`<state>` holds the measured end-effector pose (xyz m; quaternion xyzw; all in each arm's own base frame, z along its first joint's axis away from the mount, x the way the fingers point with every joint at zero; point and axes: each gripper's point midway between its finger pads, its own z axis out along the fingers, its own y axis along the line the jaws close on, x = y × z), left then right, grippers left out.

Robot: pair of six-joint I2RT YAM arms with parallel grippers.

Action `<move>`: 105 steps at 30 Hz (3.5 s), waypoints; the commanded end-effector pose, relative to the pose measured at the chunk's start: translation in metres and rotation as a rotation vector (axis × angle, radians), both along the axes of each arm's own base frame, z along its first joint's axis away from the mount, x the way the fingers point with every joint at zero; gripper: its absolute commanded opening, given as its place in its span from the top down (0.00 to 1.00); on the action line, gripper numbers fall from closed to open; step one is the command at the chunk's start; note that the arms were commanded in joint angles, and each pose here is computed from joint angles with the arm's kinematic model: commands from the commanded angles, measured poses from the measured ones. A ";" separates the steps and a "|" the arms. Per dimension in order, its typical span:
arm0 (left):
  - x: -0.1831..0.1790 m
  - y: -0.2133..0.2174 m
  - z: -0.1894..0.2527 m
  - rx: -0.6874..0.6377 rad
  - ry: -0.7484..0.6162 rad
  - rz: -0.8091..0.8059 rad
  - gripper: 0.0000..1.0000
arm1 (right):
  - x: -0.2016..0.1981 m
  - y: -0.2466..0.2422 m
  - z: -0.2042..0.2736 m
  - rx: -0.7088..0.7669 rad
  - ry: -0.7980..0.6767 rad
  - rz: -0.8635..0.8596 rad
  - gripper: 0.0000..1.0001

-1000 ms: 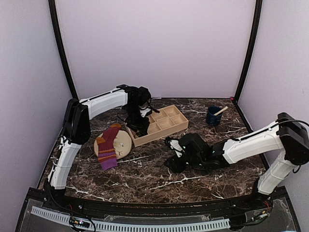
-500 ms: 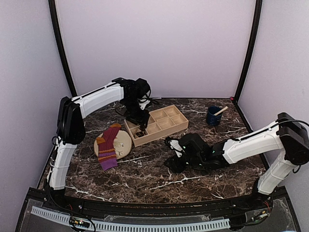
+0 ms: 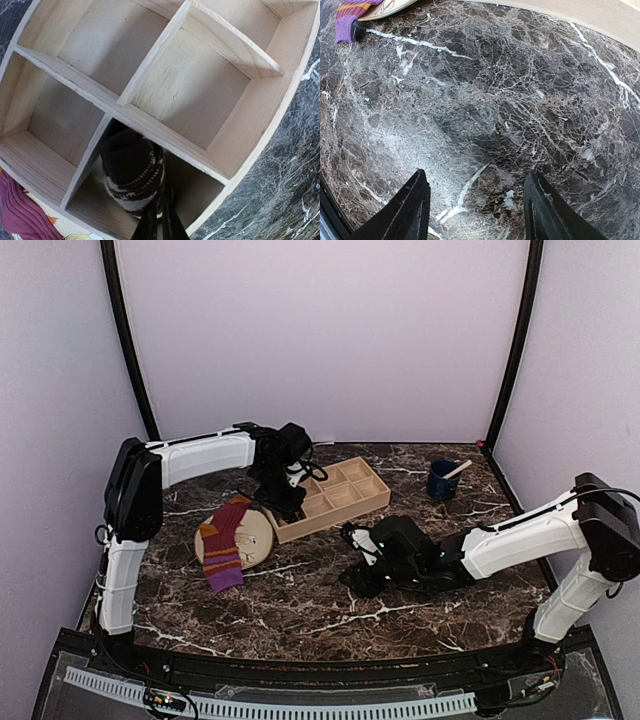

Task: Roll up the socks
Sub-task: Adjust the sock in the storage box.

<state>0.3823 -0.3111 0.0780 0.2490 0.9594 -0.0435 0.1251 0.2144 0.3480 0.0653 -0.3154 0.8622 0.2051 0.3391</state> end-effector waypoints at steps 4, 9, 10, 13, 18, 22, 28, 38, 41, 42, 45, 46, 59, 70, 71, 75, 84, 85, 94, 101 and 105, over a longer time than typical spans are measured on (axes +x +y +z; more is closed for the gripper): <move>0.012 -0.009 0.018 -0.038 -0.138 -0.005 0.93 | 0.002 0.012 0.013 0.056 -0.015 0.009 0.41; 0.015 -0.007 0.010 -0.026 -0.163 0.001 0.92 | 0.001 0.012 0.013 0.057 -0.015 0.011 0.41; 0.016 -0.006 0.009 -0.024 -0.170 0.002 0.92 | 0.001 0.012 0.013 0.057 -0.015 0.011 0.41; 0.016 -0.007 0.000 -0.027 -0.171 -0.002 0.93 | 0.001 0.012 0.013 0.058 -0.015 0.011 0.41; 0.012 -0.013 0.014 -0.053 -0.173 -0.017 0.93 | 0.001 0.012 0.003 0.037 -0.002 0.015 0.41; 0.011 -0.023 0.046 -0.106 -0.226 -0.031 0.93 | 0.001 0.015 0.002 0.037 -0.001 0.020 0.41; 0.016 -0.023 0.085 -0.165 -0.329 -0.006 0.92 | 0.002 0.017 0.004 0.042 -0.001 0.022 0.41; 0.024 -0.014 0.057 -0.113 -0.371 0.015 0.88 | 0.001 0.015 0.006 0.049 -0.004 0.017 0.41; 0.030 -0.009 0.050 -0.094 -0.401 0.034 0.88 | 0.001 0.014 0.006 0.046 -0.005 0.017 0.41; 0.032 -0.008 0.048 -0.088 -0.411 0.041 0.88 | 0.001 0.014 0.006 0.046 -0.005 0.017 0.41; 0.036 -0.006 0.042 -0.089 -0.424 0.051 0.88 | 0.001 0.013 0.006 0.045 -0.004 0.017 0.41; 0.037 -0.006 0.040 -0.087 -0.420 0.053 0.88 | 0.001 0.014 0.006 0.045 -0.004 0.016 0.41; 0.042 0.003 0.009 -0.026 -0.383 0.070 0.88 | 0.003 0.018 0.004 0.036 -0.007 0.025 0.41; 0.038 0.011 -0.021 0.022 -0.322 0.077 0.89 | 0.003 0.017 0.000 0.026 -0.004 0.025 0.41; 0.038 0.012 -0.024 0.025 -0.315 0.080 0.89 | 0.003 0.017 -0.001 0.024 -0.003 0.024 0.41; 0.035 0.016 -0.036 0.035 -0.284 0.087 0.88 | 0.004 0.018 -0.001 0.022 -0.002 0.026 0.41; 0.028 0.024 -0.060 0.056 -0.218 0.101 0.89 | 0.005 0.020 -0.002 0.017 -0.001 0.026 0.41; 0.027 0.025 -0.061 0.057 -0.215 0.103 0.89 | 0.005 0.020 -0.002 0.018 -0.001 0.025 0.41; 0.041 0.012 -0.016 -0.027 -0.289 0.116 0.76 | 0.007 0.021 0.003 0.019 -0.014 0.021 0.41; 0.052 0.002 0.071 -0.192 -0.452 0.152 0.54 | 0.018 0.026 0.012 0.016 -0.049 0.007 0.41; 0.042 0.007 0.108 -0.296 -0.516 0.181 0.49 | 0.034 0.037 0.013 0.018 -0.054 -0.020 0.41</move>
